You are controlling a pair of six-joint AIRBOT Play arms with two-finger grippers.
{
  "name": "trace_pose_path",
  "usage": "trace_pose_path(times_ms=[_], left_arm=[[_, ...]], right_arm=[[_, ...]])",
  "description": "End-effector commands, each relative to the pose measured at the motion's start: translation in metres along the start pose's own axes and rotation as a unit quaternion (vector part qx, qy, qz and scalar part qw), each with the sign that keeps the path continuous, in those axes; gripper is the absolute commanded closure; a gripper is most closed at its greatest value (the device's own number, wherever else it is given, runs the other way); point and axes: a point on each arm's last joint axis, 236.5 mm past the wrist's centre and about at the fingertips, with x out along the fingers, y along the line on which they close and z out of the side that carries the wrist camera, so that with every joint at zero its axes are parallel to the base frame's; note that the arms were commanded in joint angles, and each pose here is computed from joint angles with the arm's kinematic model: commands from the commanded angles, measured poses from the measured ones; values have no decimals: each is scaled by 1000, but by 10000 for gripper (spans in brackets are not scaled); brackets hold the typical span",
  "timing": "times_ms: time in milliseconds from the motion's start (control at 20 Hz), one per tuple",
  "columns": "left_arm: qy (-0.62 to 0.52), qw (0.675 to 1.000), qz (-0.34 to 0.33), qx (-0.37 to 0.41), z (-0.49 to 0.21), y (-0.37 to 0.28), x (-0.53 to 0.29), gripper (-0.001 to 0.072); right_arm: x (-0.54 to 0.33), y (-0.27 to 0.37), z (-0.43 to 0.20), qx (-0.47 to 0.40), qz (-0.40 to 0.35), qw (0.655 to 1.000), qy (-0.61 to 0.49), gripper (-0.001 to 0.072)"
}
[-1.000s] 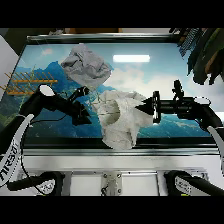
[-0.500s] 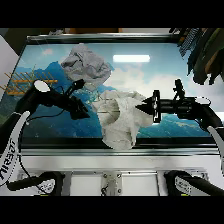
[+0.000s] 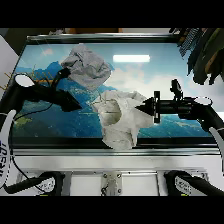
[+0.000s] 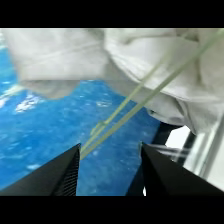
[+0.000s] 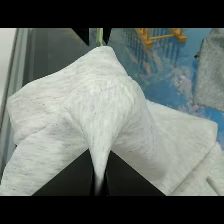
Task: Fold the clothes and pants, and hang the long-sleeved shirts on hangers.
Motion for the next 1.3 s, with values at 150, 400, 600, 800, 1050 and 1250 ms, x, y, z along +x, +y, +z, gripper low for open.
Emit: trace_pose_path(times_ms=[150, 400, 600, 800, 1050, 1250], left_arm=[[-113, 961, 125, -217, 11, 24, -89, 332], [-117, 922, 94, -356, -21, -15, -33, 21], [-112, 895, 74, -425, -29, -33, 41, 14], [-120, 871, 13, -476, -4, -46, 94, 14], [-94, 879, -42, -465, 22, -58, 124, 15], [-69, 888, -54, -451, 21, -72, 138, 372]], right_arm=[[-13, -3, 36, -26, -66, 997, 2, 703], [-23, -7, 58, -36, -114, 993, -3, 703], [-24, -1, 64, -31, -111, 993, -8, 703], [-25, 2, 68, -33, -112, 993, -10, 703], [-26, 4, 70, -24, -112, 993, -12, 703], [-26, 5, 72, -25, -113, 993, -13, 703]])
